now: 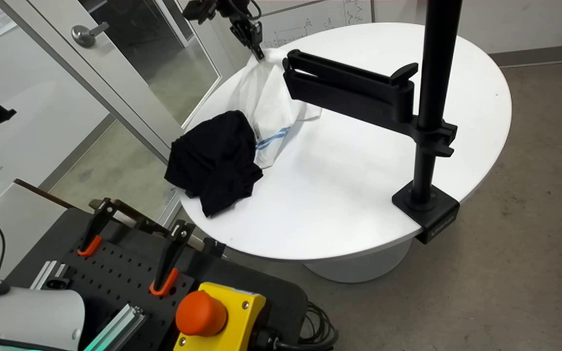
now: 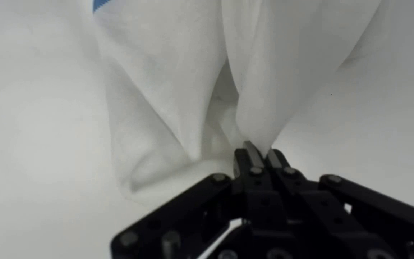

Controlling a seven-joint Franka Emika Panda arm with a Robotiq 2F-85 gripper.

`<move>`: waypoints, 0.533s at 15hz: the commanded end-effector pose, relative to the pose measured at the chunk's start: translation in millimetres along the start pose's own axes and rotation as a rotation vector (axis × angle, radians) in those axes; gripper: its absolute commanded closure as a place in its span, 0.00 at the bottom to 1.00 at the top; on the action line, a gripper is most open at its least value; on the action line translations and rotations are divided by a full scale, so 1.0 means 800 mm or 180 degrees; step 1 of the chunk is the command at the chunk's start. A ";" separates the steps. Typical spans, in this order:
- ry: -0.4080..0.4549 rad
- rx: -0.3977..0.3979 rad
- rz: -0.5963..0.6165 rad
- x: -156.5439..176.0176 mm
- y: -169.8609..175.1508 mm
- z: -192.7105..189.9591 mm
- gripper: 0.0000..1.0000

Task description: Hang the tea towel on the stand

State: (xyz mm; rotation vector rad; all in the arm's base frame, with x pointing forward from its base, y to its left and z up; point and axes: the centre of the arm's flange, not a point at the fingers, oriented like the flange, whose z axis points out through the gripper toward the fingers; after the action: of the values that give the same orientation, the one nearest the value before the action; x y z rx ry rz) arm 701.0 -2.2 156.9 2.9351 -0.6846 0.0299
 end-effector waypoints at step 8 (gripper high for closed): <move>-0.0494 0.0256 -0.0297 -0.110 0.131 -0.206 0.99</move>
State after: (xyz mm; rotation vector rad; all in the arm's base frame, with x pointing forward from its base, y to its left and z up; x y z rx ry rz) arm 625.1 -28.4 285.8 3.0145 -0.6176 -0.1126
